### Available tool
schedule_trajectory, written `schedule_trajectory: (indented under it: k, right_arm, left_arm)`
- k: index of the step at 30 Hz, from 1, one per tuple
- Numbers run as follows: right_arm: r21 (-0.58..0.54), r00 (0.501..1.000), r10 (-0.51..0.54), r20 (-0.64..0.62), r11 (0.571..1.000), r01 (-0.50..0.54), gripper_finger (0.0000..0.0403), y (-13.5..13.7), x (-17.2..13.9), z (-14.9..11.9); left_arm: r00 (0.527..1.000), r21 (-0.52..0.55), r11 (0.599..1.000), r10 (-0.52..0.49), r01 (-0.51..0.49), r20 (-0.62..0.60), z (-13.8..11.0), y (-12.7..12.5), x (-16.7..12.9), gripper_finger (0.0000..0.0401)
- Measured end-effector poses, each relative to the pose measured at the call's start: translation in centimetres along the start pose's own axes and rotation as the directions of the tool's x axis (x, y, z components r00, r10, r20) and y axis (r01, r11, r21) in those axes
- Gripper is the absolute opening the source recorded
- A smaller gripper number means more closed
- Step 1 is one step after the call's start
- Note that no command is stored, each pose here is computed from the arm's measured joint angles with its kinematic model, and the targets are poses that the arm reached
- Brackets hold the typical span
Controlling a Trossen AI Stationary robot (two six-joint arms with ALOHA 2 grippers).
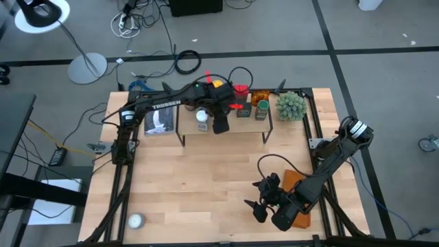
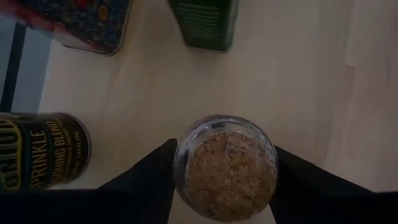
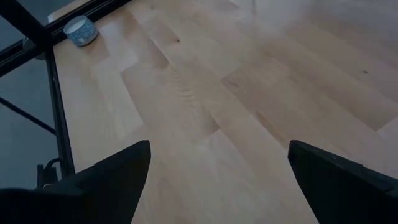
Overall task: Shelf spices
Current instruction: Put the brown seasoning bottle on the shelf, then return to Home Position
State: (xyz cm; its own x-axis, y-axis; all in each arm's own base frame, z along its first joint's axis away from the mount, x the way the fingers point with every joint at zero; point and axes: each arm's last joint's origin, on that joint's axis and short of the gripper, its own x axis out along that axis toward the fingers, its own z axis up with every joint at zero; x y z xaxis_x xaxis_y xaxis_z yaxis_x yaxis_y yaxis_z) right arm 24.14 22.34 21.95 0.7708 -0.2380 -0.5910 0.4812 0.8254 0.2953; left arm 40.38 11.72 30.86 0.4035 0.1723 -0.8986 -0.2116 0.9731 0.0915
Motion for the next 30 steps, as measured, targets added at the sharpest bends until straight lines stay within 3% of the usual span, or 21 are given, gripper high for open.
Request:
schedule_trajectory:
  k: [14, 22, 30]
  right_arm:
    - [-0.037, 1.0, 0.0, 0.0, 0.999, 0.0, 0.038, 0.0, 0.0, 0.0]
    - [-0.107, 0.999, 0.011, -0.034, 0.994, -0.014, 0.038, 0.0, 0.0, -0.1]
    - [-0.173, 0.999, 0.011, -0.039, 0.985, -0.018, 0.038, 0.0, 0.1, 0.0]
  left_arm:
    - [1.0, 0.025, 1.0, -0.008, 0.007, 0.013, -0.4, -0.1, -1.8, 0.0288]
    - [0.989, -0.004, 1.0, 0.001, -0.001, 0.15, -1.0, -0.8, -7.8, 0.0288]
    - [0.934, 0.058, 0.997, 0.019, -0.042, 0.356, -3.5, -4.1, -15.5, 0.0288]
